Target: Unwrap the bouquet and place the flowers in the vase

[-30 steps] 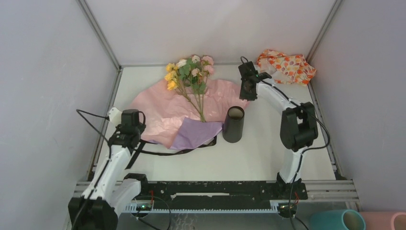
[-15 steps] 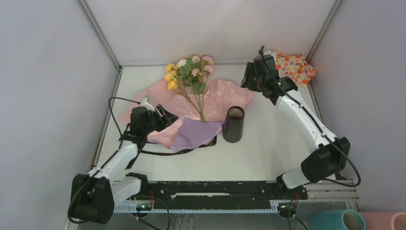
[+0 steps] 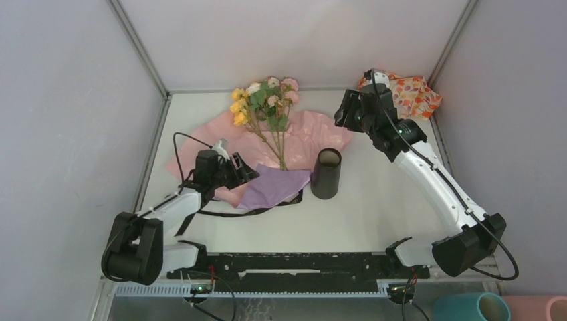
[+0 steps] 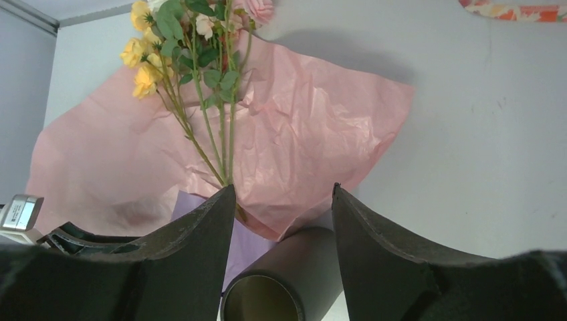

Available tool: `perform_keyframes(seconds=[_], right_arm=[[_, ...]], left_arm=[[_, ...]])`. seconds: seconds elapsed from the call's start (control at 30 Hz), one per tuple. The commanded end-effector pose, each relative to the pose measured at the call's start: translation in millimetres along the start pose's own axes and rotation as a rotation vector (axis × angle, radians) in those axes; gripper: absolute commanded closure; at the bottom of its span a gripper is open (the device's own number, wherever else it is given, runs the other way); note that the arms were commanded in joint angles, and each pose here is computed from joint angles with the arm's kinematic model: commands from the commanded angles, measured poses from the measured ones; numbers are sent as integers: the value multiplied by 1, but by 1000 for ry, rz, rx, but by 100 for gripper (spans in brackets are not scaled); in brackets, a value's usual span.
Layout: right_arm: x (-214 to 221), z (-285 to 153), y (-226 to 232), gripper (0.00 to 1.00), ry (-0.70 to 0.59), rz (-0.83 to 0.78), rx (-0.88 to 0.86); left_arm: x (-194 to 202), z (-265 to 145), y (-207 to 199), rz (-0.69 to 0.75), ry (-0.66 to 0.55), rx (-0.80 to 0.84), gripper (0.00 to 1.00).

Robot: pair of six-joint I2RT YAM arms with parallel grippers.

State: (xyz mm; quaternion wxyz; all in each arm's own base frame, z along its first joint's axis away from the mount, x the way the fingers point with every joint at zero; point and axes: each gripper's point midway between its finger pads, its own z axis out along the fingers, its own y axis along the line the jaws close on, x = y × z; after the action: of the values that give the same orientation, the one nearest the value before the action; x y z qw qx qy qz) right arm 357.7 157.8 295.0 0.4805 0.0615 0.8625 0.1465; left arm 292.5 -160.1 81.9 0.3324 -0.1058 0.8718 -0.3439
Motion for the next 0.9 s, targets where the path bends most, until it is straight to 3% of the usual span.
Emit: perform_keyframes(seconds=[0.0, 0.43, 0.53, 0.6, 0.67, 0.87], right_arm=[[-11, -6, 8, 36, -50, 7, -28], [-5, -4, 14, 37, -44, -3, -34], [-6, -6, 15, 37, -51, -1, -38], [-7, -7, 18, 38, -57, -1, -43], [-7, -7, 21, 38, -59, -5, -52], [-11, -15, 35, 38, -87, -16, -97]], left_arm=[[13, 2, 12, 53, 29, -51, 35], [55, 6, 35, 82, 144, -154, 40], [62, 7, 34, 91, 166, -149, 53], [64, 7, 28, 104, 177, -130, 74], [66, 6, 19, 120, 185, -98, 90], [67, -8, -26, 221, 186, -12, 100]])
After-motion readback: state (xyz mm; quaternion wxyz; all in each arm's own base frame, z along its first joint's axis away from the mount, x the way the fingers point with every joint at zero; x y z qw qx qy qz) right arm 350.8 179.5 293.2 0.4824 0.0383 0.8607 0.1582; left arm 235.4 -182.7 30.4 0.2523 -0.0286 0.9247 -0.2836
